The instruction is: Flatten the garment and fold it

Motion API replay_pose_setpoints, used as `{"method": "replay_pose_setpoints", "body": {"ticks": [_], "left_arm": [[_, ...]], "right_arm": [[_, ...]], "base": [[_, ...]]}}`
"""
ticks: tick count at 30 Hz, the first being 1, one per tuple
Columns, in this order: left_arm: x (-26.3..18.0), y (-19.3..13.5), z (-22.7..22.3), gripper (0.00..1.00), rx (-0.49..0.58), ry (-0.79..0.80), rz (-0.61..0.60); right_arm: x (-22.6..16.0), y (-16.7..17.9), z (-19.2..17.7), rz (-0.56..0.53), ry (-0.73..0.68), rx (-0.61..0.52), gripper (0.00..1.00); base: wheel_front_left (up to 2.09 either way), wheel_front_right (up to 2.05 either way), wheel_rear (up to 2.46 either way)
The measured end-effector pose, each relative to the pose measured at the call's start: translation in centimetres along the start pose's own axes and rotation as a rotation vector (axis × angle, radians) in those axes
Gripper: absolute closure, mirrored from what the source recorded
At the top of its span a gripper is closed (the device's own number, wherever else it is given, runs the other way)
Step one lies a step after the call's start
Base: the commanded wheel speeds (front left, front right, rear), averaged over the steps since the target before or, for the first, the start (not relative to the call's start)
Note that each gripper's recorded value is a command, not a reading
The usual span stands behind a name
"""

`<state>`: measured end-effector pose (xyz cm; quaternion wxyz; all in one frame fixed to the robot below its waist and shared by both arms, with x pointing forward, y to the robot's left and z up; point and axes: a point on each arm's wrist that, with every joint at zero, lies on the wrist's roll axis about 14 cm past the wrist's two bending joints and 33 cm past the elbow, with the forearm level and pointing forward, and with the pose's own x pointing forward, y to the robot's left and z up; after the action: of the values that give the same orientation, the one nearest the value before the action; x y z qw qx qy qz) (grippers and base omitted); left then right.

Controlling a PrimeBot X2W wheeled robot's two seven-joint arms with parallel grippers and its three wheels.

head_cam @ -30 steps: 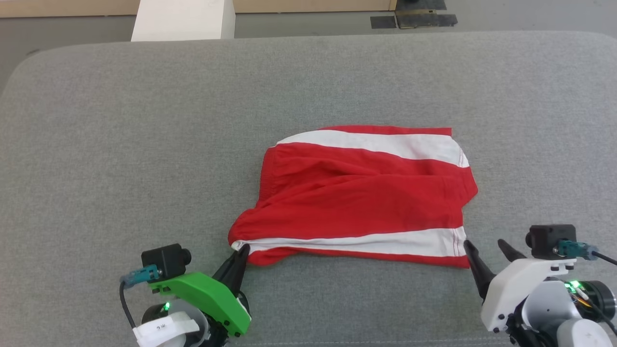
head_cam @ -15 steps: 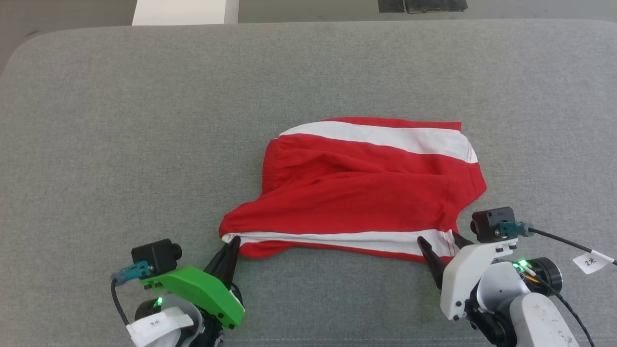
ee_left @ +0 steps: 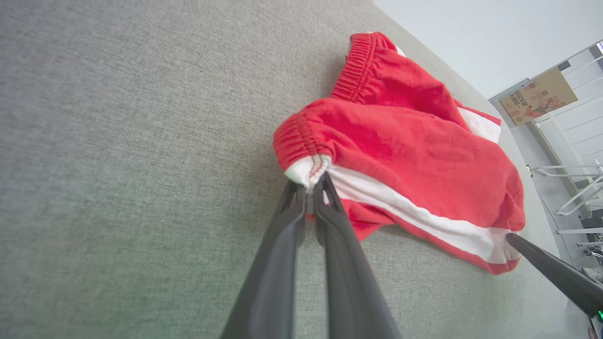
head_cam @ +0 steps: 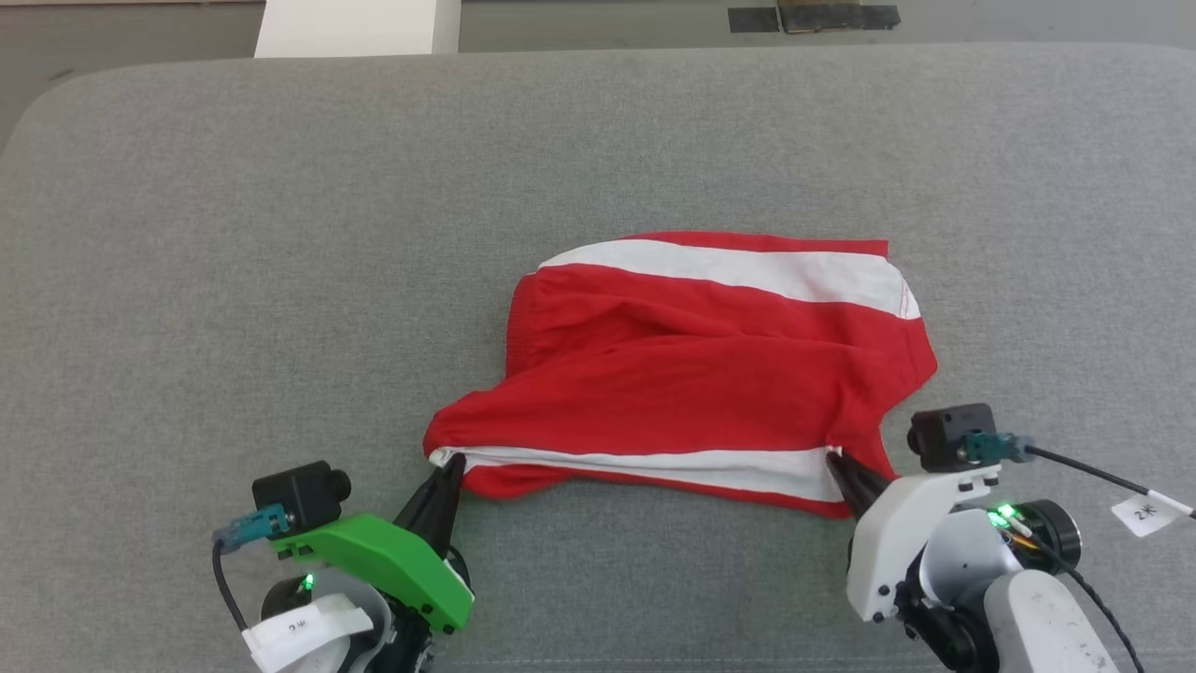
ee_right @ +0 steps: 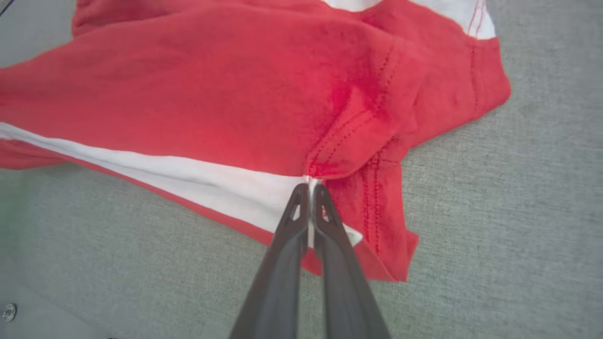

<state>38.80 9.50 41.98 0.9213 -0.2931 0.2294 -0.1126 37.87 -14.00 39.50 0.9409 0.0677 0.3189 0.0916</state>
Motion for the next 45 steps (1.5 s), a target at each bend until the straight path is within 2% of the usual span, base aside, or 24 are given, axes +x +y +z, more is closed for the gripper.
{"method": "replay_pose_setpoints", "body": {"ticks": [4, 8, 11, 17, 24, 29, 33, 36, 40, 42, 45], "left_arm": [[-0.1, -1.1, 1.0, 1.00, -0.025, -0.031, -0.044], [0.7, -4.1, 3.6, 1.00, -0.029, -0.061, -0.158], [2.1, -7.0, 7.1, 1.00, 0.013, -0.084, -0.265], [5.5, -11.8, 16.2, 1.00, -0.007, -0.169, -0.401], [10.7, -13.2, 25.2, 1.00, 0.038, -0.300, -0.365], [13.5, -12.9, 30.7, 1.00, 0.020, -0.465, -0.319], [14.5, -12.5, 34.2, 1.00, -0.042, -0.611, -0.325], [15.0, -12.6, 35.2, 1.00, -0.057, -0.672, -0.358], [16.3, -12.0, 33.3, 1.00, -0.061, -0.622, -0.374], [17.1, -10.9, 30.7, 1.00, -0.037, -0.553, -0.357], [17.7, -7.8, 25.5, 1.00, 0.003, -0.427, -0.290]], "right_arm": [[-0.5, 0.4, 2.2, 0.016, -0.073, 0.008, 1.00], [-0.8, 1.2, 5.7, 0.031, -0.136, -0.038, 1.00], [-0.6, 1.3, 10.5, 0.029, -0.214, -0.119, 1.00], [0.5, 0.6, 21.1, -0.005, -0.364, -0.264, 1.00], [2.5, 0.2, 31.5, -0.054, -0.523, -0.355, 1.00], [2.4, 0.7, 38.0, -0.091, -0.721, -0.447, 1.00], [1.8, 1.5, 41.6, -0.099, -0.881, -0.494, 1.00], [1.3, 1.5, 43.1, -0.113, -0.970, -0.514, 1.00], [3.5, 0.8, 41.2, -0.108, -0.899, -0.505, 1.00], [5.1, 0.6, 38.8, -0.092, -0.822, -0.500, 1.00], [7.8, -0.2, 33.1, -0.063, -0.654, -0.476, 1.00]], "base": [[0.00, 0.00, 0.00], [0.00, 0.00, 0.00], [0.00, 0.00, 0.00], [0.00, 0.00, 0.00], [0.00, 0.00, 0.00], [0.00, 0.00, 0.00], [0.00, 0.00, 0.00], [0.00, 0.00, 0.00], [0.00, 0.00, 0.00], [0.00, 0.00, 0.00], [0.00, 0.00, 0.00]]}}
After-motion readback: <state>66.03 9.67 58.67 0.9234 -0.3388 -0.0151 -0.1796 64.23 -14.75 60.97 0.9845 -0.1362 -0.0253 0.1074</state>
